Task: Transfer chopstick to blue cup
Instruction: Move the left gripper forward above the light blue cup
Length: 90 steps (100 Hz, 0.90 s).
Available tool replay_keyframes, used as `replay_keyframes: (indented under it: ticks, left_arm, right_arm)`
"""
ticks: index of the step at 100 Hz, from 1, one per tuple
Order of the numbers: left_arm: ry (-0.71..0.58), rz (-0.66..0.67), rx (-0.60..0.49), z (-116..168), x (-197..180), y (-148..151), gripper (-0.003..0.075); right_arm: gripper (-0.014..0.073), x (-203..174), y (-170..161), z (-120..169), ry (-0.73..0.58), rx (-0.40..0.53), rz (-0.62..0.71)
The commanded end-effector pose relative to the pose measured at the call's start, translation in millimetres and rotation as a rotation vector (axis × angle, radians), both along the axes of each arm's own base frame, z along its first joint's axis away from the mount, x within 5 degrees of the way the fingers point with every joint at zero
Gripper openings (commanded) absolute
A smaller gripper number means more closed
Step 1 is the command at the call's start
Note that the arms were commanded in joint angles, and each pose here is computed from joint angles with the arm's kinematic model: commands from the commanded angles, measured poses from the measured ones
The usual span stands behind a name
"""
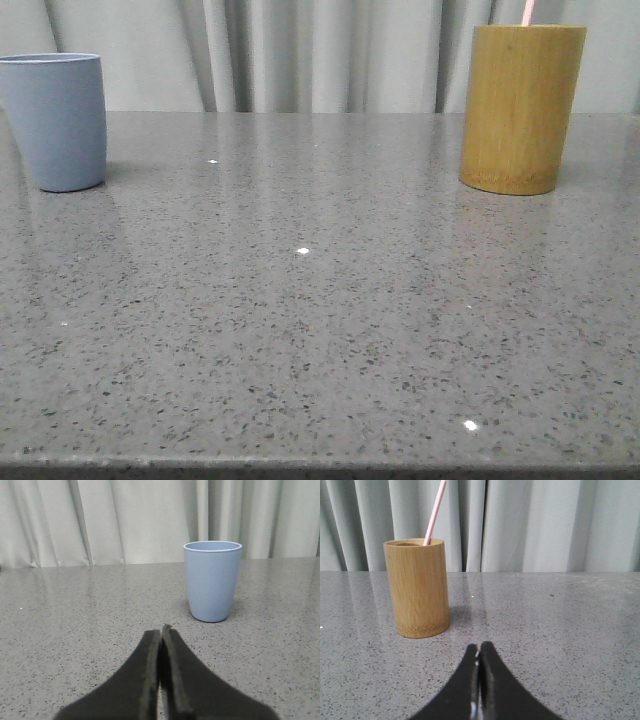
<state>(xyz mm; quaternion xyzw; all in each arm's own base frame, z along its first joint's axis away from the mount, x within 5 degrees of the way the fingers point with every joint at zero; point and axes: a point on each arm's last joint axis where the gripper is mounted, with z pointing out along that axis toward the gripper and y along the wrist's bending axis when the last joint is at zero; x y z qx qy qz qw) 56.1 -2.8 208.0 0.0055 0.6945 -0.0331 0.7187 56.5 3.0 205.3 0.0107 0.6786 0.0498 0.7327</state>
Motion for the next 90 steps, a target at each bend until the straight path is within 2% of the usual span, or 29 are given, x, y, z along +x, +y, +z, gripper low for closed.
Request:
replay_keyframes:
  ticks: [1, 62, 81, 90]
  left_arm:
    - [-0.104, -0.009, -0.007, 5.9, -3.2, -0.6, -0.0019]
    - [-0.104, -0.009, -0.007, 5.9, -3.2, -0.6, -0.0019]
    - [-0.125, -0.011, -0.008, 9.2, -3.8, -0.8, -0.0019]
    - [-0.110, -0.007, -0.014, 14.9, -4.8, -0.3, -0.0019]
  right_arm:
    - [-0.0067, -2.9, 0.2, 8.9, -0.106, -0.002, 0.002]
    - [-0.0067, -2.9, 0.2, 8.9, -0.106, -0.002, 0.002]
    - [-0.0067, -4.7, 0.8, 16.8, -0.192, 0.002, 0.008]
    - [-0.0067, -4.1, 0.4, 18.5, -0.148, 0.002, 0.004]
